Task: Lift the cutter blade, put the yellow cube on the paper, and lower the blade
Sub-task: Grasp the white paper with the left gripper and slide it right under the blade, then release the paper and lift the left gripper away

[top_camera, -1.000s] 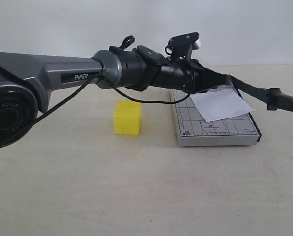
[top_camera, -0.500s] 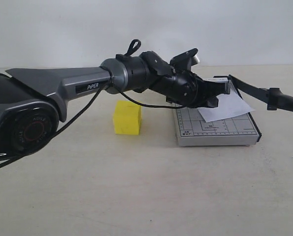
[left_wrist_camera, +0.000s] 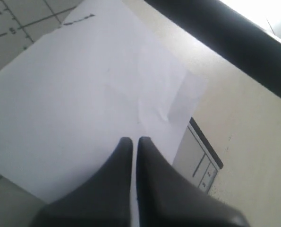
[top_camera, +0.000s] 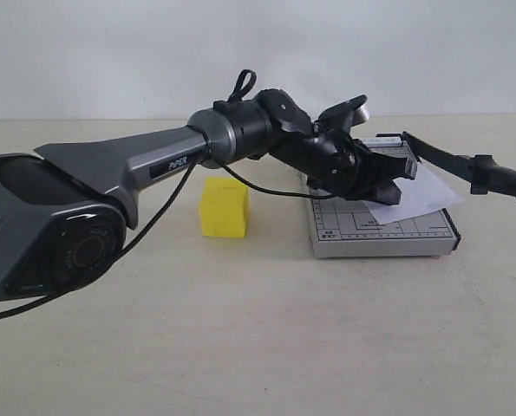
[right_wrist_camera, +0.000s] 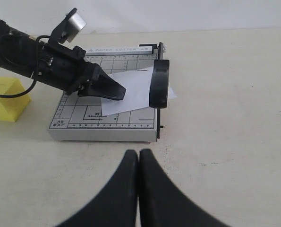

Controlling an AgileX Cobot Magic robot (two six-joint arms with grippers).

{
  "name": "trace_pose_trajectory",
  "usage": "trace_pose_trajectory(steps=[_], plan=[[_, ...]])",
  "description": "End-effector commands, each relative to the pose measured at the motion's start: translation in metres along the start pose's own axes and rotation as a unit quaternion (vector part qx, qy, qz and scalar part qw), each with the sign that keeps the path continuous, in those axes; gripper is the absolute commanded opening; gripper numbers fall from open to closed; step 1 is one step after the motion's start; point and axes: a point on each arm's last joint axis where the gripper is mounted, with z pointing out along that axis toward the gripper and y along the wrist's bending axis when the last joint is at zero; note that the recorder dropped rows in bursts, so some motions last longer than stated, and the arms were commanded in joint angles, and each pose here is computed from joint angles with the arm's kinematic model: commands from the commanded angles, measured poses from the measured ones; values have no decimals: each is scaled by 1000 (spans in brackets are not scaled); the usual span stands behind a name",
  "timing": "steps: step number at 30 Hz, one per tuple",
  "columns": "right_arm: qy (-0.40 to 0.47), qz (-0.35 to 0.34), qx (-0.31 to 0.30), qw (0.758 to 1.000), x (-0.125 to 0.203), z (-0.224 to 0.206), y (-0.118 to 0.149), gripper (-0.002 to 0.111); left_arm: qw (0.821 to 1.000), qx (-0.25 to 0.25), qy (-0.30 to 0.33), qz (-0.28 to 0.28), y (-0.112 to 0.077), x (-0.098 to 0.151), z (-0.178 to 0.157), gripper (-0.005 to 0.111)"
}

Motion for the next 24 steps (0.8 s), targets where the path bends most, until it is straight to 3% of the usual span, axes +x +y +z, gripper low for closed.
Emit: trace_pose_trajectory(steps=[1,9,12,17,21,24], plan=[[-5,1,-1,1000,-3,-1,0,0,1000,-4,4,19,4,2,6,4],[-4,0,-1,1000,-3,-1,0,0,998,4,-25,60,-5,-13,-1,4],[-4,0,-1,1000,-3,-1,0,0,996,-2,-58,71,-17,-30,-15,4],[-4,0,-1,1000,-3,-1,0,0,994,-74,-76,37,-21,-44,-34,4],[-4,0,-1,1000,-3,-1,0,0,987,-160,-13,20,-14,-31,-34,4],[-4,0,-1,1000,-3,-1,0,0,981,-187,30,42,-18,-20,-30,4]])
